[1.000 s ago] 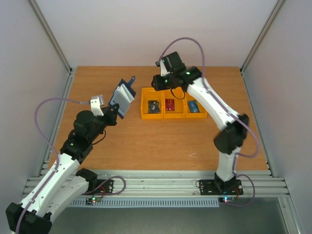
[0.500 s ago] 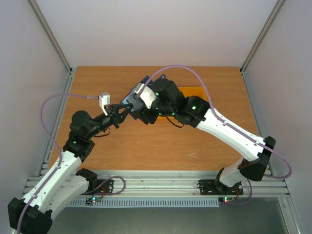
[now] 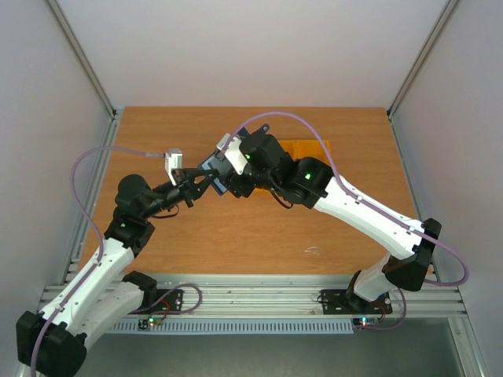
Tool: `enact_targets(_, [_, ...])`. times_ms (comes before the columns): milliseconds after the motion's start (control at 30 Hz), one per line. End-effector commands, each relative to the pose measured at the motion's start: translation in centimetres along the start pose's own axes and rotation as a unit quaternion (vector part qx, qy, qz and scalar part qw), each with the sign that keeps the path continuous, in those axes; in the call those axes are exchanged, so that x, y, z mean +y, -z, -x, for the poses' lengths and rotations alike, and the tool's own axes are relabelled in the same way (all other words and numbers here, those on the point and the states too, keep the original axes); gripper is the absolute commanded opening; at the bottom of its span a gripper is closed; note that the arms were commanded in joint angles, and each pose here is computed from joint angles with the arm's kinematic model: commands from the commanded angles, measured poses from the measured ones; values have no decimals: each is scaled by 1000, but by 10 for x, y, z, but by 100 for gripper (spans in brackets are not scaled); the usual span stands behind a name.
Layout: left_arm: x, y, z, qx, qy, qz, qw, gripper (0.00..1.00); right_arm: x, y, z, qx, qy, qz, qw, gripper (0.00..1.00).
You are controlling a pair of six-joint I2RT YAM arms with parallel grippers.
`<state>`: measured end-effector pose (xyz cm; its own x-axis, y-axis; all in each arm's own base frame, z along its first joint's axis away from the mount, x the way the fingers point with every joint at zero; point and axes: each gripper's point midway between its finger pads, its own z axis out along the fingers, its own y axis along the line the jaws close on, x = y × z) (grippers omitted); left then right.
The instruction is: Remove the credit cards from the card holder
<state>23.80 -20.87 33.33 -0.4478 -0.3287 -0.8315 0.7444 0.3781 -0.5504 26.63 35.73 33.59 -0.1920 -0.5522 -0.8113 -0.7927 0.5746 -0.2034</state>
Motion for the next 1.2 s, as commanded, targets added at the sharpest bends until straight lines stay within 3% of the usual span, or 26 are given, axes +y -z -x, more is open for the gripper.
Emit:
enact_targets(0, [-64,7,20,-12,-82,-122,989,0,-30,-3,-2,5,-11,-74,997,69])
enact_targets(167, [-65,8,19,-12,-84,-124,989,0,-31,2,-5,7,-28,-70,997,41])
enact_targets(533, [-70,10,16,-10,-86,-130,988,0,-16,12,-4,-8,-62,-12,998,7])
enact_targets(633, [-53,7,16,-16,-71,-87,994,0,-26,24,-6,-13,-87,-19,996,10])
enact_targets(700, [-35,5,16,-15,-56,-39,998,0,-51,28,-21,1,-126,-58,990,21])
enact_targets(833, [15,9,7,1,-67,103,992,0,-113,25,-84,89,-203,-171,960,33])
enact_targets(900, [48,20,-6,36,-97,190,976,0,-127,28,-108,138,-196,-227,944,35])
enact_targets(967, [69,31,-7,57,-149,257,953,0,-125,29,-118,161,-199,-228,939,35])
enact_targets(1100, [92,46,-3,104,-296,323,893,0,-98,20,-100,126,-218,-145,957,37])
enact_targets(1167, [104,52,-1,127,-352,349,859,0,-63,12,-76,92,-191,-79,974,36])
